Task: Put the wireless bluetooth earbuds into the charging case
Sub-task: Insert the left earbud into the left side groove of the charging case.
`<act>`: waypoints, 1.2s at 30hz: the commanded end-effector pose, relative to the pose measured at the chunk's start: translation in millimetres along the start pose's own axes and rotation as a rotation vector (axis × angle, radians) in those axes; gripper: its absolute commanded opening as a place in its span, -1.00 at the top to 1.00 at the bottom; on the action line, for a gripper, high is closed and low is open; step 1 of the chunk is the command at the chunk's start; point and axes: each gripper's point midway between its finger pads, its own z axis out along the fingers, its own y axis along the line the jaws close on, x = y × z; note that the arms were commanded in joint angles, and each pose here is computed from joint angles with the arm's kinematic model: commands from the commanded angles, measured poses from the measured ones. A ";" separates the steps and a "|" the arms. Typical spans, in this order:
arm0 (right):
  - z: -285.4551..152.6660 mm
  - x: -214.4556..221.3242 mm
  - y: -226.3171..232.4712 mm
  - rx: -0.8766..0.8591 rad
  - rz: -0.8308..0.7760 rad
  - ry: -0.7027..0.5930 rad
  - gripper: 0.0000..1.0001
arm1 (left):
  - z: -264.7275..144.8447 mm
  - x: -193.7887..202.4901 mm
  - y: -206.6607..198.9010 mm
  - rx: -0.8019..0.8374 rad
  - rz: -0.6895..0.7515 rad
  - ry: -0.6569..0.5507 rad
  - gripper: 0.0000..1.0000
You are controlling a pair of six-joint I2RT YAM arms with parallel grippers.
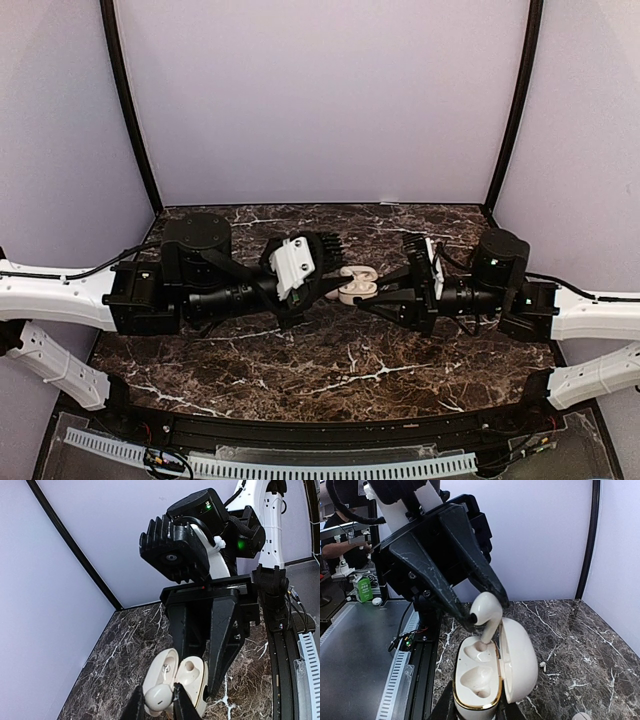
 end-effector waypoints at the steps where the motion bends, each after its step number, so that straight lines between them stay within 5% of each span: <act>1: -2.5 -27.2 -1.6 -0.006 -0.015 -0.077 1.00 | -4.7 -1.5 -1.2 0.002 -0.004 -0.007 0.81; 27: -6.3 -31.4 -1.5 -0.007 -0.024 -0.098 1.00 | 6.1 8.1 -1.1 -0.016 -0.004 0.043 0.80; 36: -11.9 -34.7 -6.0 0.016 -0.028 -0.118 1.00 | -0.3 1.3 0.0 -0.008 -0.017 0.019 0.56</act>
